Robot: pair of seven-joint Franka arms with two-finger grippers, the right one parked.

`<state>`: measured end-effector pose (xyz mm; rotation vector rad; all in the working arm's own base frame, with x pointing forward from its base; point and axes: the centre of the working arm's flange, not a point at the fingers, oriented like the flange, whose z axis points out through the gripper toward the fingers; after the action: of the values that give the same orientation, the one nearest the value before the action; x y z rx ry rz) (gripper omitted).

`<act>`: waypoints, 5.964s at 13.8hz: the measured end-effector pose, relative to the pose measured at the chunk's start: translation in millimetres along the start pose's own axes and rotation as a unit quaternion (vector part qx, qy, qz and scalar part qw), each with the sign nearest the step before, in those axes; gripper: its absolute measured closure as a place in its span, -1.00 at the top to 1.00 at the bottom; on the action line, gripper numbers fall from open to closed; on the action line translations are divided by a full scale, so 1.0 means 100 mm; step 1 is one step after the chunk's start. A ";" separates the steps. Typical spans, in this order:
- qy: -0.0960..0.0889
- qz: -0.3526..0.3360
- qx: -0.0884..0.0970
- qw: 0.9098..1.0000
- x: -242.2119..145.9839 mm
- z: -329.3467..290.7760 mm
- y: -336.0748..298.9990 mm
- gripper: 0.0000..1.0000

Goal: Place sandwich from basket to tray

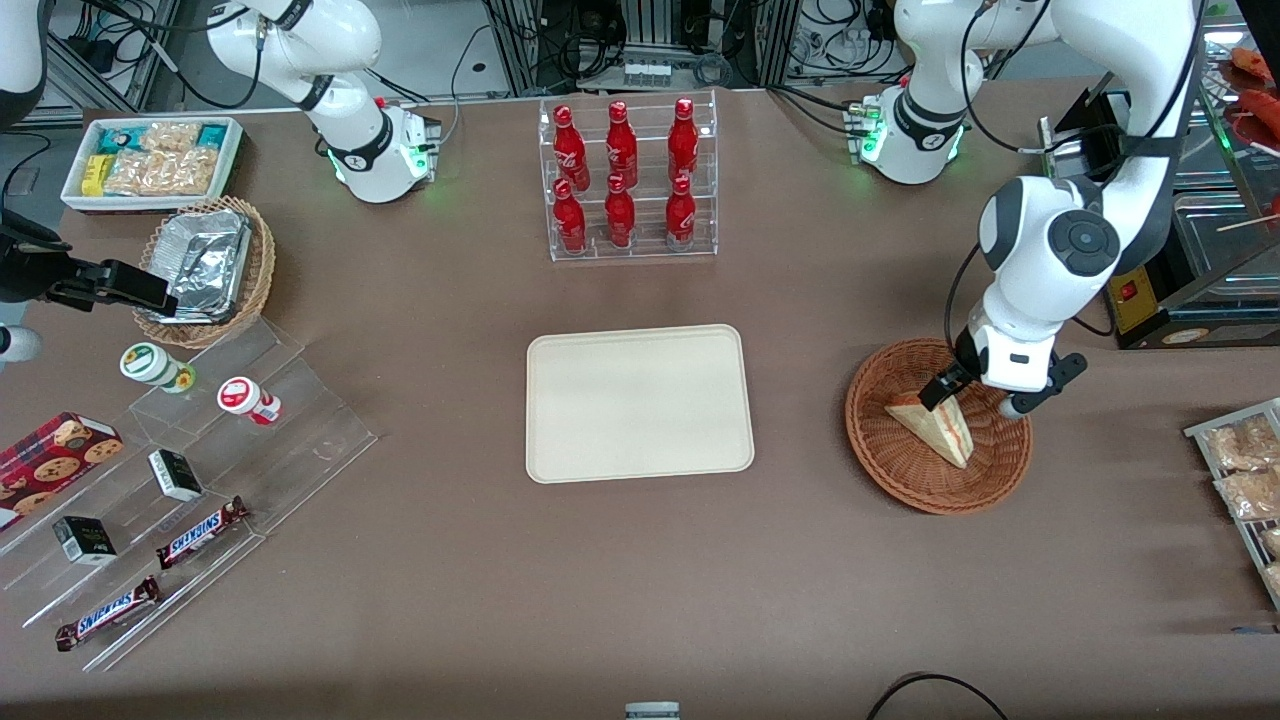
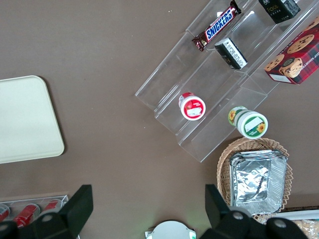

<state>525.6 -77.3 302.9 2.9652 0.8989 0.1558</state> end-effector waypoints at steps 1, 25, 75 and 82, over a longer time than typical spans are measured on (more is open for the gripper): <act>0.000 -0.001 -0.001 1.000 0.00 0.07 0.00 1.00; -0.009 0.110 0.037 0.993 -0.65 -1.69 1.66 -0.70; -0.023 0.248 0.039 0.968 0.22 -2.42 0.75 1.00; -0.048 0.285 0.012 0.957 0.57 -2.91 -0.16 1.00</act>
<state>532.6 -30.0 596.2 3.1272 0.0142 0.0141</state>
